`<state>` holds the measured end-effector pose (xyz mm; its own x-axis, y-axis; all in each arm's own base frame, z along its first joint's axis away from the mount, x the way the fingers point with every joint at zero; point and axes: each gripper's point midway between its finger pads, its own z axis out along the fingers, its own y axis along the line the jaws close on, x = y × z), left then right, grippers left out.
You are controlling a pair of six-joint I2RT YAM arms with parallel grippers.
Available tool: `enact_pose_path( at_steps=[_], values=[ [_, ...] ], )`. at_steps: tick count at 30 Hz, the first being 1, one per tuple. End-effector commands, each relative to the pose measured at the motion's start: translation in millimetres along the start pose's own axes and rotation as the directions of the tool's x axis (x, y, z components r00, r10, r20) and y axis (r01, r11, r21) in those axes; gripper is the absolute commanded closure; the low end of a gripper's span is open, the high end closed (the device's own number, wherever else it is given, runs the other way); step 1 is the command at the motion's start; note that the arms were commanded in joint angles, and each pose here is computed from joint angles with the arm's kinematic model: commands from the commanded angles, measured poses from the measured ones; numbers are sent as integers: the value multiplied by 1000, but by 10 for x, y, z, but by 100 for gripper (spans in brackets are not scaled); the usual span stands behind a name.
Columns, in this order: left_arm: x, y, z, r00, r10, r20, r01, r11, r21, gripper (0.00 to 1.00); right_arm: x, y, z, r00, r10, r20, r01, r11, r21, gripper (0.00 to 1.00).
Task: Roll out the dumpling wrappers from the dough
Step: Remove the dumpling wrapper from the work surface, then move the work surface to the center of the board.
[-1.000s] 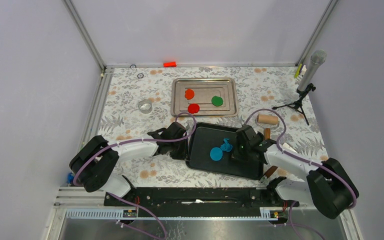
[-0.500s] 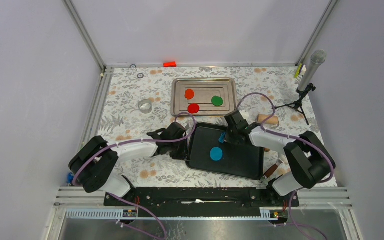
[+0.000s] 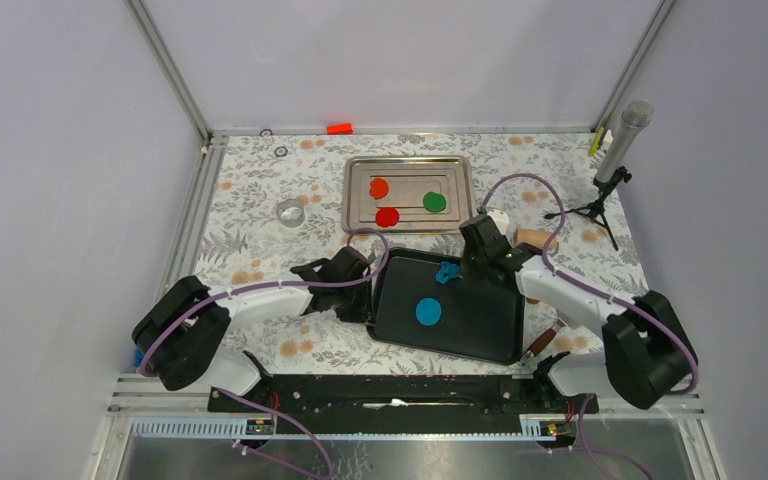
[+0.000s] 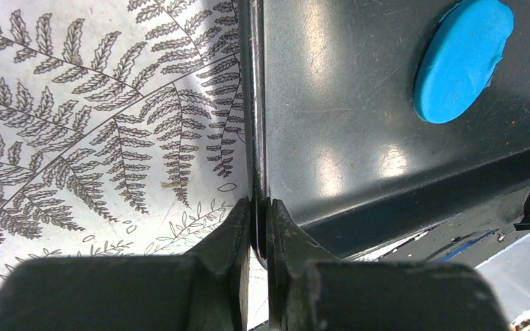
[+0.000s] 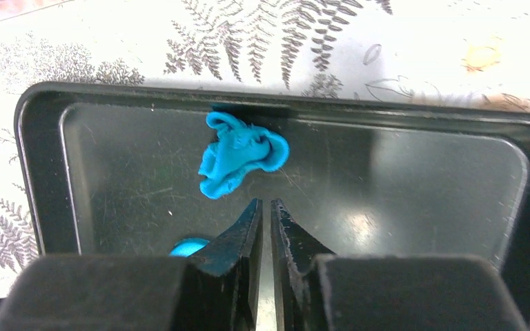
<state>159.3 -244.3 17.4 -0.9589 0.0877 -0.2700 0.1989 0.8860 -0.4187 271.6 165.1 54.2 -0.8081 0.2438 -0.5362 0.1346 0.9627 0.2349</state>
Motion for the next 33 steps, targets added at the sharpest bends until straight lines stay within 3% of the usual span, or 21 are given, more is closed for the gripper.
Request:
enact_pose_path(
  at_steps=[1, 7, 9, 10, 17, 20, 21, 26, 29, 33],
  values=[
    [151, 158, -52, 998, 31, -53, -34, 997, -66, 100, 20, -282, -217, 1000, -26, 15, 25, 997, 71, 82],
    [41, 163, -116, 1000, 16, -5, -16, 995, -94, 100, -64, -591, -586, 997, 1, 78, -12, 989, 149, 69],
    [-9, 197, -123, 1000, -11, 21, 13, 993, -115, 100, -101, -747, -670, 996, 28, 86, -44, 981, 190, 46],
    [-37, 226, -127, 999, -32, 37, 36, 991, -127, 100, -109, -828, -689, 995, 52, 80, -68, 976, 207, 41],
    [-148, 559, -255, 963, -214, 161, 241, 954, -176, 100, -25, -1328, -778, 956, 290, 45, -288, 898, 333, 32],
    [-178, 609, -341, 949, -236, 208, 271, 950, -157, 100, 51, -1481, -870, 921, 380, 83, -382, 841, 384, 23],
    [-175, 593, -353, 951, -231, 207, 263, 954, -143, 100, 85, -1528, -897, 909, 405, 100, -410, 821, 398, 16],
    [-116, 492, -344, 975, -175, 135, 190, 976, -107, 100, 307, -1569, -903, 834, 537, 124, -536, 738, 410, 14],
    [-100, 485, -358, 984, -143, 108, 155, 981, -116, 100, 558, -1678, -882, 767, 626, 144, -605, 630, 486, 15],
    [-143, 427, -461, 986, -120, 116, 132, 986, -106, 87, 601, -1836, -963, 745, 632, 212, -623, 547, 559, 9]
  ],
)
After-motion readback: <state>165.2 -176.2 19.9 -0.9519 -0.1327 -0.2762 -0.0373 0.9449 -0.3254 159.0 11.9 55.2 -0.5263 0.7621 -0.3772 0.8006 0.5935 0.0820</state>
